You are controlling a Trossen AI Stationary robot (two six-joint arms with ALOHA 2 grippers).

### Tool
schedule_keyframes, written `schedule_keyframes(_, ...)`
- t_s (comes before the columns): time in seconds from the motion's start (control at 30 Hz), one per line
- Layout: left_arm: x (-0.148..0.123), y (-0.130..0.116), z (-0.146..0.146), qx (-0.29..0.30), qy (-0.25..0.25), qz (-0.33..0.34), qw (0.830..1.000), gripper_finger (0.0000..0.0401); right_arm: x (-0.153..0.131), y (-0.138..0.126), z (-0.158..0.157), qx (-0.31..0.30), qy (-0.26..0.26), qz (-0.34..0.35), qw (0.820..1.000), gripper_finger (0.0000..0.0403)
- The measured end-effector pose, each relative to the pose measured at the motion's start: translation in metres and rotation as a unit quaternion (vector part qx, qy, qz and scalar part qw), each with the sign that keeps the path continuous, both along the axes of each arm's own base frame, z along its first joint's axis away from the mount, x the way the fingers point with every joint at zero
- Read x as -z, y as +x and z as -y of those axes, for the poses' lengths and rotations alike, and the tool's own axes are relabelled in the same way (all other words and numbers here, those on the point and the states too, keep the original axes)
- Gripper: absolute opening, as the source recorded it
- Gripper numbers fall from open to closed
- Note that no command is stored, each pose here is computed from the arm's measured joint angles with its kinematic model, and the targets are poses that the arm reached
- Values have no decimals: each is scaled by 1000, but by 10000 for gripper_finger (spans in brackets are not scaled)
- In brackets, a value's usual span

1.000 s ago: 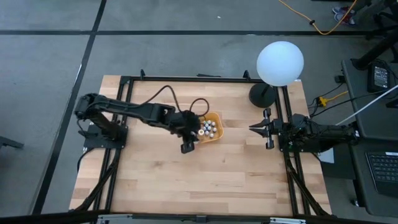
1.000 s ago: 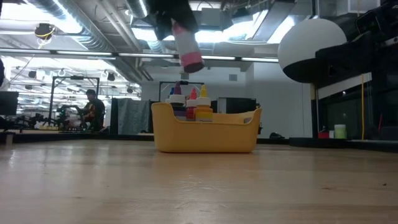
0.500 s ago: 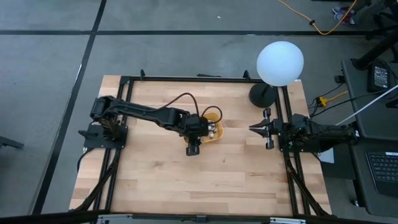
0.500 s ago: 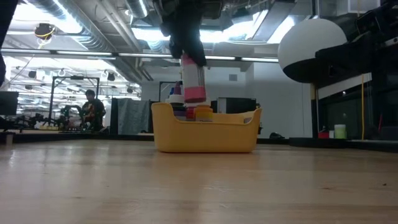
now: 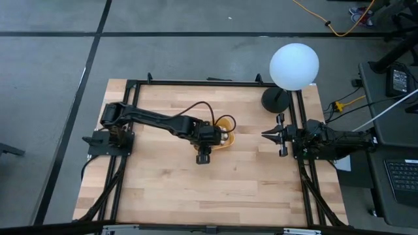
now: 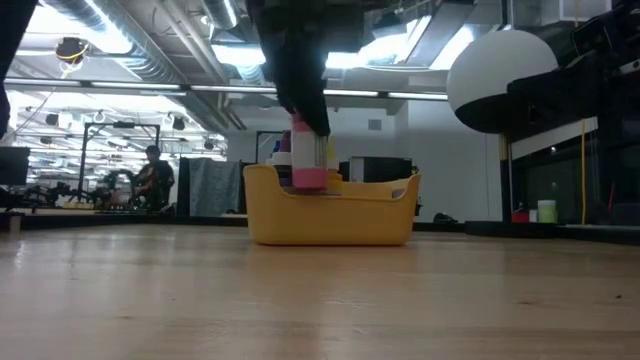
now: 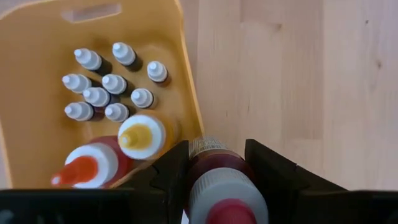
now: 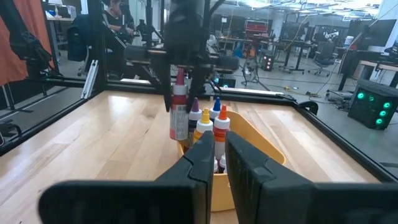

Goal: Pick & Place food coloring
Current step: Put the pink food coloring bottle into the yellow bin

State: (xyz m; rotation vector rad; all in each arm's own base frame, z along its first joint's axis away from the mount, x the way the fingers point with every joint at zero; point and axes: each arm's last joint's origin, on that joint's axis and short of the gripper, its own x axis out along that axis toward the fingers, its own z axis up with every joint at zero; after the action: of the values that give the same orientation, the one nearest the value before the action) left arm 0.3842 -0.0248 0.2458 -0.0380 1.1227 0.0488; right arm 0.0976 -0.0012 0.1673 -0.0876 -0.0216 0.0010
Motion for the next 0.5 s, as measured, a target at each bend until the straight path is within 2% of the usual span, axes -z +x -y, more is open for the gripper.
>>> schedule_keyframes(0.5,6,2,0,8,5,-6,1000,137,0,0,0,0,0,0,1000,44)
